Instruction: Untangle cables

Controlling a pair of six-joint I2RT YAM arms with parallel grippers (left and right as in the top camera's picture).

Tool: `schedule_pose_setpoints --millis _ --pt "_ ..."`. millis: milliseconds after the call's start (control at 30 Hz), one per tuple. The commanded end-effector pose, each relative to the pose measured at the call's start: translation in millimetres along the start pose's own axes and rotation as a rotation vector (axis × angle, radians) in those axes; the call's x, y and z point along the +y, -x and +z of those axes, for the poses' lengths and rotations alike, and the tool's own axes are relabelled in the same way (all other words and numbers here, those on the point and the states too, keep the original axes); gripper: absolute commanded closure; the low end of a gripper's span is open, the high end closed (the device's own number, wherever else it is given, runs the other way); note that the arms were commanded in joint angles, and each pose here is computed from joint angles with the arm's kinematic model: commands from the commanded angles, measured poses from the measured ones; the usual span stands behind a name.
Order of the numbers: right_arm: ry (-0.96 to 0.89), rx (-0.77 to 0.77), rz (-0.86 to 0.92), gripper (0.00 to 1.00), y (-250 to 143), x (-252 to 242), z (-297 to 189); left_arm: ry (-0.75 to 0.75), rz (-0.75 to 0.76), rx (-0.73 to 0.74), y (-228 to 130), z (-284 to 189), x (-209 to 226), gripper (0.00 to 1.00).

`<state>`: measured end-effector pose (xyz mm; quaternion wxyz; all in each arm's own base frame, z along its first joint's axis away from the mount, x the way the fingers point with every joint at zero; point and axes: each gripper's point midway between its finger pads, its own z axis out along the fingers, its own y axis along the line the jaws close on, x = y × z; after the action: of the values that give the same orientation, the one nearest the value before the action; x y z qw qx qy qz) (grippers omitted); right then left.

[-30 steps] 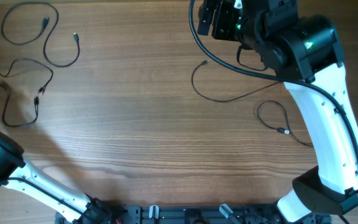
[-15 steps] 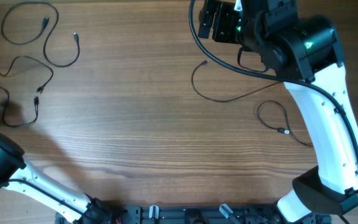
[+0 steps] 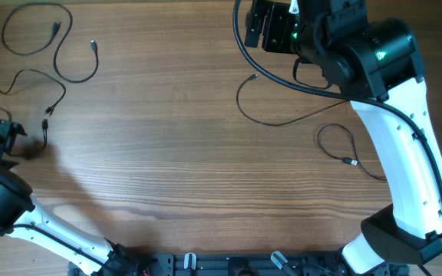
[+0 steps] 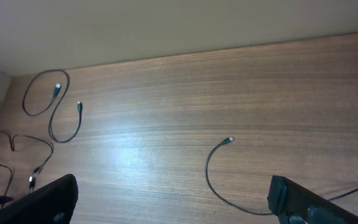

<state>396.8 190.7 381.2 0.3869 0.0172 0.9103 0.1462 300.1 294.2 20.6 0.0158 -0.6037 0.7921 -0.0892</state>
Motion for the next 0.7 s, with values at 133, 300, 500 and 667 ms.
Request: schedule_pose_setpoints --millis 133,300,500,667 --pt "-0.001 0.002 -0.034 0.00 1.1 0.6 4.1 0.085 -0.031 -0.007 -24.4 37.9 0.3 0.30" --pt "0.000 0.001 -0.034 0.00 1.5 0.8 4.1 0.108 -0.019 -0.076 -9.8 37.2 1.9 0.96" --pt "0.000 0.002 -0.034 0.00 1.1 0.7 4.1 -0.160 -0.062 0.067 -33.2 36.1 -48.1 0.96" --pt "0.000 0.002 -0.034 0.00 1.2 0.7 4.1 -0.165 -0.084 0.075 -34.4 34.5 -49.1 0.85"
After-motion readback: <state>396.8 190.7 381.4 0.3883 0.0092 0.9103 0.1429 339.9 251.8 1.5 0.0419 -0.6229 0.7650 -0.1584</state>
